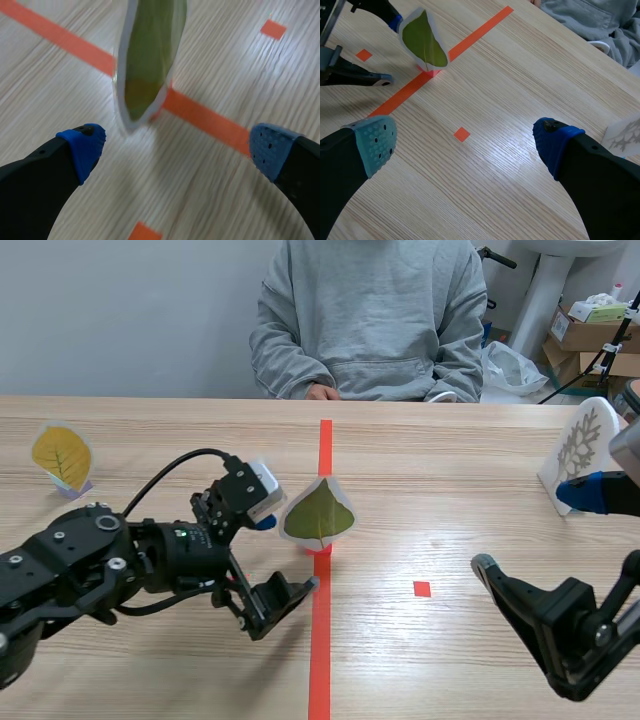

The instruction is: Do the leaf sorting experiment

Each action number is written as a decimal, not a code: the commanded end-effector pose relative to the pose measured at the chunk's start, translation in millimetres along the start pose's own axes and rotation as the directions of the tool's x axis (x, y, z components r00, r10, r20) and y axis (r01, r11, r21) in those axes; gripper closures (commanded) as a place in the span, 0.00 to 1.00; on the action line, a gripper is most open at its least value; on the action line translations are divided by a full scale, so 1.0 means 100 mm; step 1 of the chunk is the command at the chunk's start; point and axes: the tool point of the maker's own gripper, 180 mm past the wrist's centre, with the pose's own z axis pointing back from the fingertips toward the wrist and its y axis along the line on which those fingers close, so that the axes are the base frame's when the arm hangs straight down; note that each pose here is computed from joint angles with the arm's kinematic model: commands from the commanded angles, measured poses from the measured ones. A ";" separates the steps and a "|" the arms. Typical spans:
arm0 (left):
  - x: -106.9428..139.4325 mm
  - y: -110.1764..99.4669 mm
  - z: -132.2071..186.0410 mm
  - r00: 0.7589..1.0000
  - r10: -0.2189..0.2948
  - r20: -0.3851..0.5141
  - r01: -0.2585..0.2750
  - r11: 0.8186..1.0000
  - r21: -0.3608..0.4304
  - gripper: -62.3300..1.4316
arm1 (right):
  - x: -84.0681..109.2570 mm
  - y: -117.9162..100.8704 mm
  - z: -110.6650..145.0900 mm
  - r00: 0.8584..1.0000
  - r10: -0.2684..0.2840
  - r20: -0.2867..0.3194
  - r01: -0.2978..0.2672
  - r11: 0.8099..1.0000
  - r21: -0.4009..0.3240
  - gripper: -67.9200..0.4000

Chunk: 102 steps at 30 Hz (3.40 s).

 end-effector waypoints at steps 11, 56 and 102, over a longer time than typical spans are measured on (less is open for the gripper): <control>0.40 -0.01 -0.25 0.994 0.039 0.100 -0.041 0.999 0.018 0.02 | 0.03 -0.04 -0.01 1.000 0.005 0.013 -0.005 1.000 -0.008 0.18; 0.59 -0.18 0.13 0.973 0.088 0.212 -0.104 0.992 0.068 0.92 | 0.03 -0.04 -0.01 1.000 0.005 0.013 -0.005 1.000 -0.008 0.18; -0.99 2.65 2.33 0.944 0.259 0.205 -0.311 0.493 0.813 0.92 | 0.03 -0.04 -0.01 1.000 0.005 0.013 -0.005 1.000 -0.008 0.18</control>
